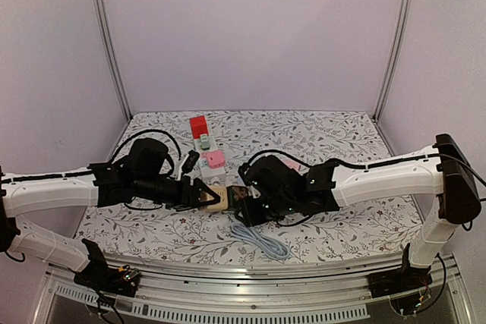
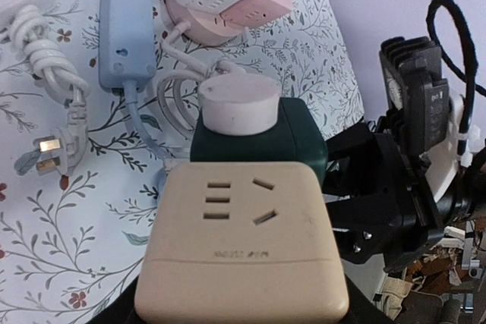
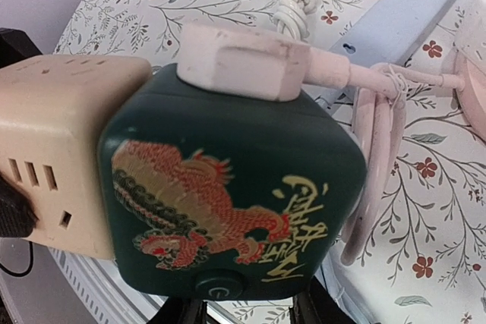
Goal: Pull the plug off the socket
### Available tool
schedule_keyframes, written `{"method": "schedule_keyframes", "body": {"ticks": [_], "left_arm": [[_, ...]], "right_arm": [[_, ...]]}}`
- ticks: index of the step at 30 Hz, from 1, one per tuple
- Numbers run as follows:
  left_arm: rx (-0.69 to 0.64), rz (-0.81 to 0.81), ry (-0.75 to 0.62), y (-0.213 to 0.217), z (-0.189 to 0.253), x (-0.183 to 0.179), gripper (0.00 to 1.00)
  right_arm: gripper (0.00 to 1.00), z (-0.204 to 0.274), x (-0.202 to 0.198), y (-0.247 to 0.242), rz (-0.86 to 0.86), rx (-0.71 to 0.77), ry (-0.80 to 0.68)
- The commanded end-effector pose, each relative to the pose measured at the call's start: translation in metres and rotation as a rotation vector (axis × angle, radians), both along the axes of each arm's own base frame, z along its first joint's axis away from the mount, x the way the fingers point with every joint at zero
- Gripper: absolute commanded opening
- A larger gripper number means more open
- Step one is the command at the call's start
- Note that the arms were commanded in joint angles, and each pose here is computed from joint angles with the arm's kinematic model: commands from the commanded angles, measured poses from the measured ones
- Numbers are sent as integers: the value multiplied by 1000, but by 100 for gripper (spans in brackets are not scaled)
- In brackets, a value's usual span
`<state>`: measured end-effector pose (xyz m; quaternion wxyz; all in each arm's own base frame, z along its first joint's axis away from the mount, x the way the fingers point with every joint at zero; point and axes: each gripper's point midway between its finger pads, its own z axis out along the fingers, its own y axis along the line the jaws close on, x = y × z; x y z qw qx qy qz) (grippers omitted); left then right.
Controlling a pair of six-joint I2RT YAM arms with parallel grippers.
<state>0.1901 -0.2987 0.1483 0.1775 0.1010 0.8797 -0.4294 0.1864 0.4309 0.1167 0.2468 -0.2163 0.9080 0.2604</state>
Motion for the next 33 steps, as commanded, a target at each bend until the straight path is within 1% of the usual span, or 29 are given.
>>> {"method": "schedule_keyframes", "body": {"ticks": [1, 5, 9, 15, 18, 21, 24, 27, 33], "left_arm": [[-58, -118, 45, -19, 15, -22, 11], [-83, -132, 84, -23, 19, -24, 11], [-87, -122, 81, -24, 22, -21, 10], [-81, -27, 60, -14, 20, -3, 11], [-94, -22, 54, -15, 21, 0, 11], [-97, -27, 53, -15, 23, 0, 11], [-104, -27, 58, -15, 25, 1, 11], [-109, -33, 51, -14, 28, 0, 11], [-108, -49, 13, -11, 29, -2, 11]], "right_arm": [[36, 39, 33, 14, -43, 103, -152], [36, 27, 37, -1, -21, 9, -209], [39, 29, 29, -1, 22, 20, -193], [51, 43, 20, -9, 25, 78, -153], [59, 51, 17, -16, 5, 119, -119], [70, 59, 14, -19, -5, 156, -94], [77, 60, 11, -20, 2, 160, -86], [79, 56, 12, -19, -5, 159, -67], [80, 53, 25, -21, -108, 192, 12]]}}
